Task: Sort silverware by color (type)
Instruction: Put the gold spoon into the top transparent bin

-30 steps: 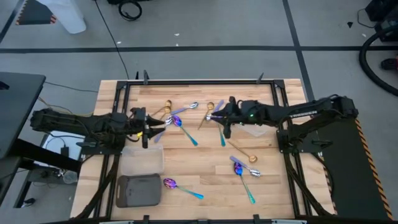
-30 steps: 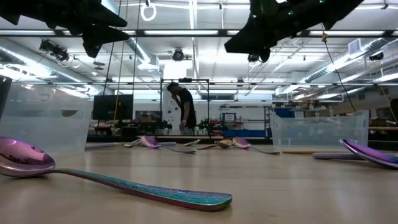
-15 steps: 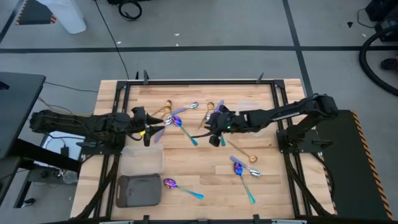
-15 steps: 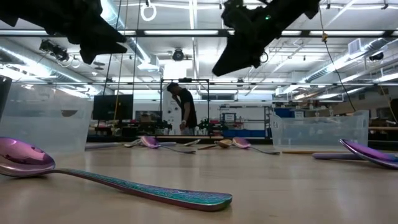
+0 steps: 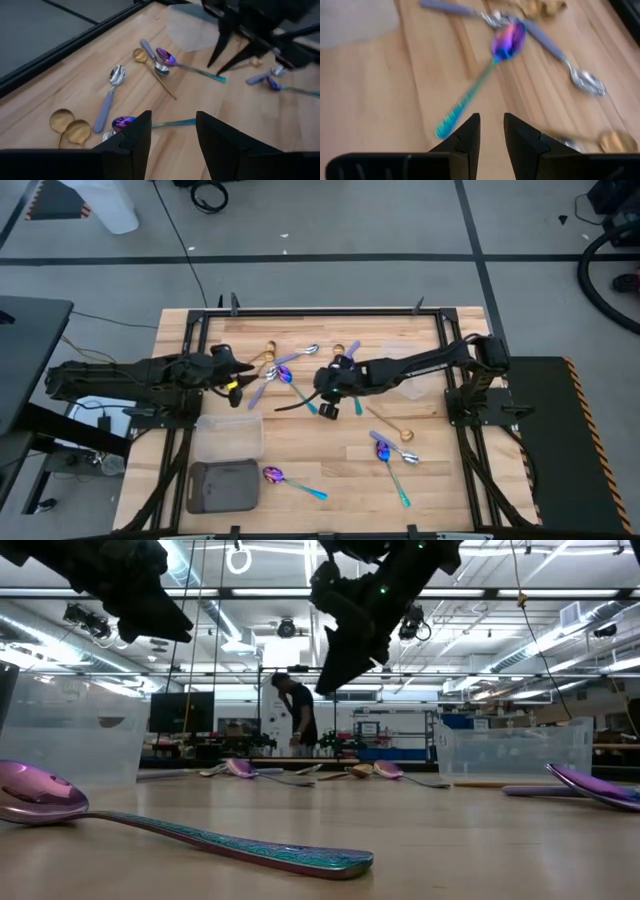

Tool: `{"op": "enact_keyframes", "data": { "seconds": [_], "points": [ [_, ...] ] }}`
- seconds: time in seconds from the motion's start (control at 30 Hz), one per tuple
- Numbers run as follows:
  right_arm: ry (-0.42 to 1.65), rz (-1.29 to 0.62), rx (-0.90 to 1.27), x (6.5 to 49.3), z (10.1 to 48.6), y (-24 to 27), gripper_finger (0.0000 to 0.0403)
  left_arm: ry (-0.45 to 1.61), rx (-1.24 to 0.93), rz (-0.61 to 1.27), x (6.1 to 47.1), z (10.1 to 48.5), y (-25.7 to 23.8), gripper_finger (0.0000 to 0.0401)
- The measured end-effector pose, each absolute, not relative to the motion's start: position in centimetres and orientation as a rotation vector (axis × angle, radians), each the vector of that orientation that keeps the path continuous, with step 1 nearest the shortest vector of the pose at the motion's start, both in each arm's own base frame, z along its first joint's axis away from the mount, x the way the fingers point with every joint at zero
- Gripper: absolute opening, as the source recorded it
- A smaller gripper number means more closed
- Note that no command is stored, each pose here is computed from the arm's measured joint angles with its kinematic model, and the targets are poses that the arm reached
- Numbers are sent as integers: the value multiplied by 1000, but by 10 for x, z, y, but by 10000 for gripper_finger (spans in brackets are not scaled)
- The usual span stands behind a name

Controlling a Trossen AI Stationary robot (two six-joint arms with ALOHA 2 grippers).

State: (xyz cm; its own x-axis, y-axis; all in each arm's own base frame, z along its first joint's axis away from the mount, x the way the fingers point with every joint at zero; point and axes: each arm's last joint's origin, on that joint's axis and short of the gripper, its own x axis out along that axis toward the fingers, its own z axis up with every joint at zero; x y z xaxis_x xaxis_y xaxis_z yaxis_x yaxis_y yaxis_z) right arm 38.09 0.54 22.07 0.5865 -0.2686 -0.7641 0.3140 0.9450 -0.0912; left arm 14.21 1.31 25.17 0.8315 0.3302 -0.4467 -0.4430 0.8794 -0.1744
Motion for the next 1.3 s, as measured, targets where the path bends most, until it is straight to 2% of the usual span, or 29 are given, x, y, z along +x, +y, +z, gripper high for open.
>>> {"op": "enact_keyframes", "data": {
  "seconds": [0.33, 0.6, 0.87, 1.3],
  "points": [
    [1040, -318, 122, 369, 214, 0, 97, 332, -174, 394, 146, 261, 14, 162],
    [1194, -206, 213, 357, 208, 2, 97, 146, -43, 371, 152, 281, 15, 162],
    [1482, -285, 321, 329, 201, 10, 97, 185, -35, 371, 151, 277, 15, 162],
    [1631, -385, 381, 298, 170, 33, 107, 180, -12, 371, 151, 278, 15, 162]
  ]
}}
